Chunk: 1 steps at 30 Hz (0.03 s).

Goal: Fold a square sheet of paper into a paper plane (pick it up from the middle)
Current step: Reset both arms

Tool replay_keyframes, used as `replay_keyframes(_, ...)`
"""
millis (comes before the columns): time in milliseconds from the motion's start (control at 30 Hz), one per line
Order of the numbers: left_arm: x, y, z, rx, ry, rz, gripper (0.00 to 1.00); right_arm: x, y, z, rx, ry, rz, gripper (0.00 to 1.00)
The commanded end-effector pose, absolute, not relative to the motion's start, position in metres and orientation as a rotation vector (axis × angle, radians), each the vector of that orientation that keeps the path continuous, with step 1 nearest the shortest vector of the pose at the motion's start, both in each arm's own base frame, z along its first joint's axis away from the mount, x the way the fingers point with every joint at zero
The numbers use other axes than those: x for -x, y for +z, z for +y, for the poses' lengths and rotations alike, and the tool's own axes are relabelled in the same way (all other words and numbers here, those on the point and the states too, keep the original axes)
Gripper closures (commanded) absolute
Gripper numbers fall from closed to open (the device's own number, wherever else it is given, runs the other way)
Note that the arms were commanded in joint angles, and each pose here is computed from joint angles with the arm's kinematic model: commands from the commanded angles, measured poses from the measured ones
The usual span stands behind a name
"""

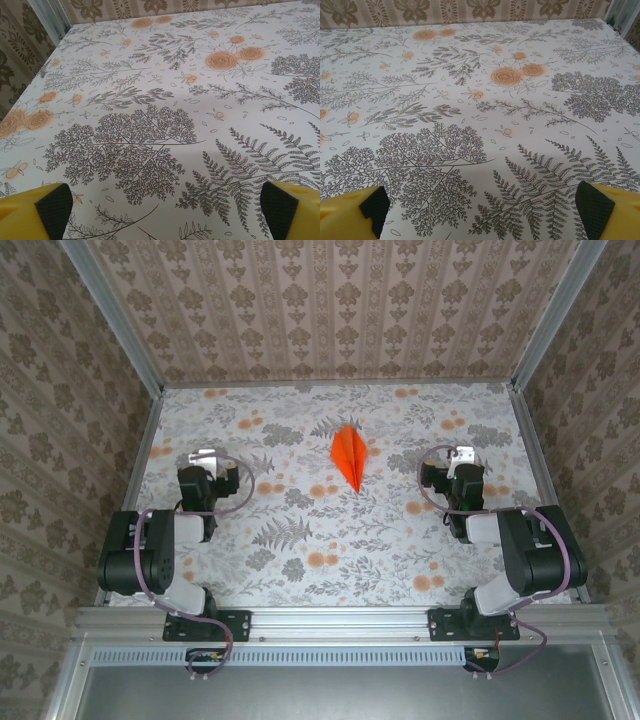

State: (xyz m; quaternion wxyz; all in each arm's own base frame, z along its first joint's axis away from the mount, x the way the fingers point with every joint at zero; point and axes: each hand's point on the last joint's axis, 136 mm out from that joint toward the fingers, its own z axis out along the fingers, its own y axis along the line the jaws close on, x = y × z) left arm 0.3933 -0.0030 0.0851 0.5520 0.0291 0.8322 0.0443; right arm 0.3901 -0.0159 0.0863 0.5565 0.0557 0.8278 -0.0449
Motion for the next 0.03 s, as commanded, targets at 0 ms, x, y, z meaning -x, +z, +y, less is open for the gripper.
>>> replay_keyframes(0, -0.3994, 0.0938, -0.0036, -0.087, 0.103, 1.936, 0.00, -0.3980, 0.0997, -0.0135, -0.119, -0.085, 1.904, 0.00)
